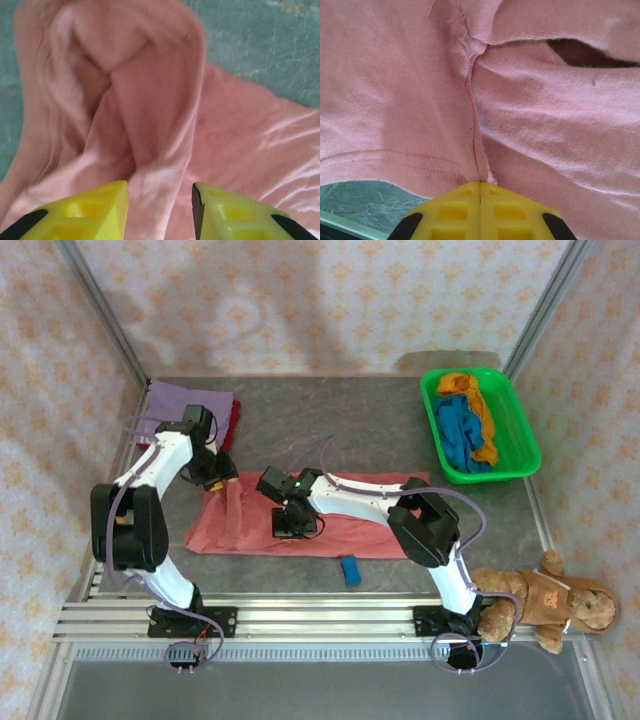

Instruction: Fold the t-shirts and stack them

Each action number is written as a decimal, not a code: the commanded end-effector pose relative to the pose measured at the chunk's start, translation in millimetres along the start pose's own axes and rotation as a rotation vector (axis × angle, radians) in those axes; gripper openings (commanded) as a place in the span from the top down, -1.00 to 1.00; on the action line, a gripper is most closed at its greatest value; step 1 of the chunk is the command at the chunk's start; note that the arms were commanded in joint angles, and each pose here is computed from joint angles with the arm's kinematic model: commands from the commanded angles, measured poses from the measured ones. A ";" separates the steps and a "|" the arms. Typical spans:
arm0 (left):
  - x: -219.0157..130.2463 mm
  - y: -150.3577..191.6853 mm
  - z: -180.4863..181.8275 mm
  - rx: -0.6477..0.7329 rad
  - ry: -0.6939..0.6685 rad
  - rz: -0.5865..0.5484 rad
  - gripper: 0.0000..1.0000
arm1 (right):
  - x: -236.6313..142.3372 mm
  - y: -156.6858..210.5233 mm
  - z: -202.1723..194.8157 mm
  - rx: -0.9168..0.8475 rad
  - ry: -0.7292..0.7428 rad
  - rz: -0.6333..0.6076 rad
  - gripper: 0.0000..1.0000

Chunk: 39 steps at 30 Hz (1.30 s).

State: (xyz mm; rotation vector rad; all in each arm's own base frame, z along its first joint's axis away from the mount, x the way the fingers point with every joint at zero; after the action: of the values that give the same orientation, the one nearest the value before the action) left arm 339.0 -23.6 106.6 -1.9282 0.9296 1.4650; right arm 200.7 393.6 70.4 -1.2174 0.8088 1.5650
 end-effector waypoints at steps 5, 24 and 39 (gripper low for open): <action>9.8 -33.1 -8.7 0.100 -0.049 -0.035 0.22 | -0.5 0.4 -2.2 0.007 0.000 0.005 1.00; -14.2 -53.7 5.1 0.059 -0.064 -0.132 1.00 | 8.0 7.0 -15.0 0.019 0.039 0.038 1.00; 1.6 -40.7 54.7 -0.005 -0.243 -0.107 1.00 | 11.6 9.5 -24.0 0.008 0.085 0.048 1.00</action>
State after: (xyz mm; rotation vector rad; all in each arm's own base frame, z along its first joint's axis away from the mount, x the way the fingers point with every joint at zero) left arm 349.4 29.3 106.0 -1.8044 0.7402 1.4970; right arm 199.6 388.5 65.7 -1.2154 0.8297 1.5723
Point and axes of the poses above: each hand's point on the last joint's axis, 136 mm out from that joint toward the fingers, its own x axis out along the fingers, its own z axis along the line the jaws close on, y = z × x, the point moved 2 cm from there along -x, back along the fingers, and after that the axes turned 12 degrees about -x, right-handed, at the moved point
